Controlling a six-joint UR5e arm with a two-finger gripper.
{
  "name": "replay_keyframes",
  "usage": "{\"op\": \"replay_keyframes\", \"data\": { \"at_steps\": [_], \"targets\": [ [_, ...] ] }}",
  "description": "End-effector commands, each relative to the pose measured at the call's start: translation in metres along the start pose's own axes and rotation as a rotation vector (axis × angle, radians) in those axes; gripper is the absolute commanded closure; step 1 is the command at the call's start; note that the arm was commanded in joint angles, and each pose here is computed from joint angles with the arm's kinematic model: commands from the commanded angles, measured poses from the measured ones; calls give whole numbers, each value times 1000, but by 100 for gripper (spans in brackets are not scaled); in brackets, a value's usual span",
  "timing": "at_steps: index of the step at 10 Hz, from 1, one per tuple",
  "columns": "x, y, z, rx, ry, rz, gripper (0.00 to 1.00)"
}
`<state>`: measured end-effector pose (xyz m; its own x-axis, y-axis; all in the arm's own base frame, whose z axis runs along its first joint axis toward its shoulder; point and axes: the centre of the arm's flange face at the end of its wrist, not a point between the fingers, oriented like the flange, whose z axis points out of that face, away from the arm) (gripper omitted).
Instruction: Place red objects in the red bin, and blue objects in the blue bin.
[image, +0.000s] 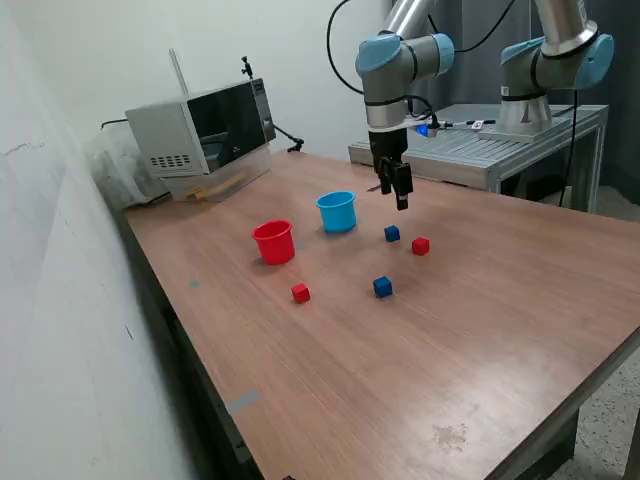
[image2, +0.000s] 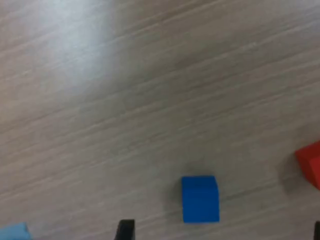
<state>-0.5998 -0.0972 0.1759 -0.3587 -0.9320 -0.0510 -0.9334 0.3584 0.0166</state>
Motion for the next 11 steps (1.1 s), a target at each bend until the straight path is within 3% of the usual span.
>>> {"op": "replay_keyframes", "data": {
  "at_steps": [1, 11],
  "targets": [
    [2, 3, 22, 13, -4, -1, 0],
    [-2, 10, 60, 68, -16, -128, 0]
  ]
}}
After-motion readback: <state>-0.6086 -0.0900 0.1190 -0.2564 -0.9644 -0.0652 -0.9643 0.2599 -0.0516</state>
